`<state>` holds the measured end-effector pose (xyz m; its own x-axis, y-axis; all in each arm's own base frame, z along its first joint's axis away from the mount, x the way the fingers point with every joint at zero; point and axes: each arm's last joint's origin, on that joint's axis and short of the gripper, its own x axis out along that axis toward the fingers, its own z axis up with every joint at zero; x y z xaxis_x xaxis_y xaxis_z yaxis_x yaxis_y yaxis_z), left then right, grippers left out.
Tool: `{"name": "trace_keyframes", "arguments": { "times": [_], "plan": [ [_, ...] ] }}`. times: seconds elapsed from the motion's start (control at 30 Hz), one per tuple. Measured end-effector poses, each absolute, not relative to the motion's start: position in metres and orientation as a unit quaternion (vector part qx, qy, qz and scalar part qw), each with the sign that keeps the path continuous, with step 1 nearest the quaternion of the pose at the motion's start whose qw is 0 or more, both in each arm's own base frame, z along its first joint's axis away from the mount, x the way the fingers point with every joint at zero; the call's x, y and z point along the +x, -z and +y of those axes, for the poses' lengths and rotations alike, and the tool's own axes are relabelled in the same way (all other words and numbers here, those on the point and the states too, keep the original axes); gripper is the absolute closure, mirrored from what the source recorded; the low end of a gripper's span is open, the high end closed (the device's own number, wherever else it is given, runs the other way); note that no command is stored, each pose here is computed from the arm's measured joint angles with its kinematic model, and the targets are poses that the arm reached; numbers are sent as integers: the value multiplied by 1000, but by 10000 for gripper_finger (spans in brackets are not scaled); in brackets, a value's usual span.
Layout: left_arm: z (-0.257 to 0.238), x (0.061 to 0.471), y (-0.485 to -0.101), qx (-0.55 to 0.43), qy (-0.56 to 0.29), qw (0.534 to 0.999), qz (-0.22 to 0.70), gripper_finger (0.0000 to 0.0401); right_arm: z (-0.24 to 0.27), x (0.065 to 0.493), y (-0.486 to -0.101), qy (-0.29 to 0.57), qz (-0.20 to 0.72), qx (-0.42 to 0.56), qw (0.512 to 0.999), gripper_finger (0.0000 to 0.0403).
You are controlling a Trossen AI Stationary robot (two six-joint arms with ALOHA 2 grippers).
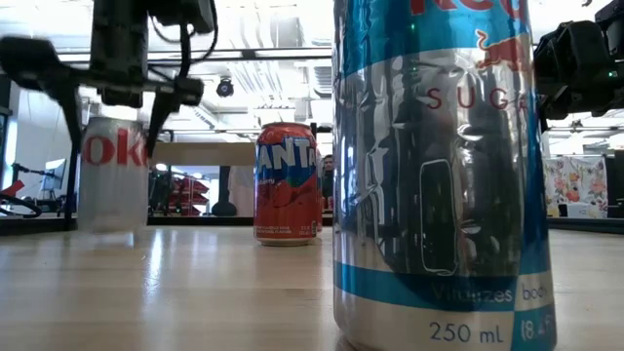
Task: Place canned beverage on shelf
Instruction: Put the left red-silver soda can on the shelf
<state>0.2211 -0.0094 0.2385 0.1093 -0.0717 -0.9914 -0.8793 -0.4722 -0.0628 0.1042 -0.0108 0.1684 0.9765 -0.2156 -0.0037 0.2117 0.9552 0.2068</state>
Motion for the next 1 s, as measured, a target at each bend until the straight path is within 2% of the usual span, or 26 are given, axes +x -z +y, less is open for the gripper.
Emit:
{"name": "trace_keyframes", "arguments": {
  "times": [0.13,0.47,1.0],
  "plan": [
    [-7,221,-261,-642,-558,367,377,115,-11,104,-168,108,-9,104,989,35],
    [10,217,-328,-615,-545,422,383,115,-11,104,-168,108,-9,104,989,35],
    [57,211,-366,-615,-520,452,383,115,-11,104,-168,108,-9,104,989,35]
  ]
}}
